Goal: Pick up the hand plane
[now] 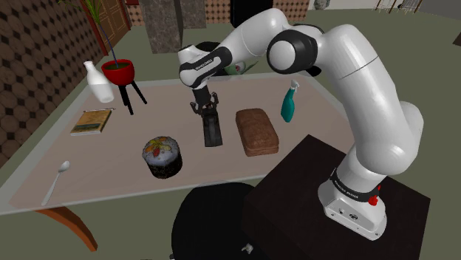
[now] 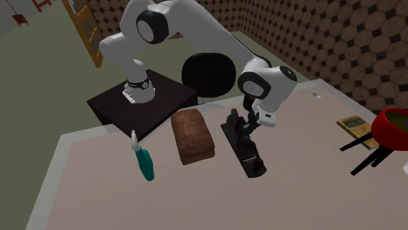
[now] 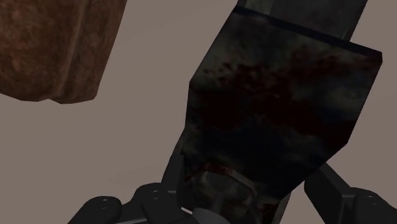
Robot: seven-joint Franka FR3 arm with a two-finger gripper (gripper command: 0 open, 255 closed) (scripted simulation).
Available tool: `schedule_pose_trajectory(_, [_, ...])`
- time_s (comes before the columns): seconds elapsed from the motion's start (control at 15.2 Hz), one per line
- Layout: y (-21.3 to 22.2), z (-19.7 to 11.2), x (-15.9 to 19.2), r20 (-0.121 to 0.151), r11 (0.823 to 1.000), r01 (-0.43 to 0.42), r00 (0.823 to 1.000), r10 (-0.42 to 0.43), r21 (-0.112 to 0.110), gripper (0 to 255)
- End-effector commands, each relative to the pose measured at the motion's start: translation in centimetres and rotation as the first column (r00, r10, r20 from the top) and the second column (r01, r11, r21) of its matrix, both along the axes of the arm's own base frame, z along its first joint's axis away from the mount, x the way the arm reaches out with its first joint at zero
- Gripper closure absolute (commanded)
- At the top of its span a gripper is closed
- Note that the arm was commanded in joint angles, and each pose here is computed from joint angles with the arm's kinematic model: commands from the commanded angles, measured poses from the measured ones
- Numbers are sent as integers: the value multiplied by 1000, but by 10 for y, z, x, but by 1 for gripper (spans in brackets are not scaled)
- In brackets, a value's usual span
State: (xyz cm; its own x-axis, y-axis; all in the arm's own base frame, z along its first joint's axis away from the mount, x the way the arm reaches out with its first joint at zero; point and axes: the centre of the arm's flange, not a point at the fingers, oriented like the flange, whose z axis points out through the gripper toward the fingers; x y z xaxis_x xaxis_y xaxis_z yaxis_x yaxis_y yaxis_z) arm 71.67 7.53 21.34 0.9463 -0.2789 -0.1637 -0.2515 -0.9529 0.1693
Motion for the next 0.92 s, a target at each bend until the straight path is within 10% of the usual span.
schedule_pose_trajectory(0.0, [-1, -1, 0, -2, 1000, 0, 1000, 0, -1, 255])
schedule_pose_trajectory(0.86, [0, 41, 1, -2, 1000, 0, 1000, 0, -1, 255])
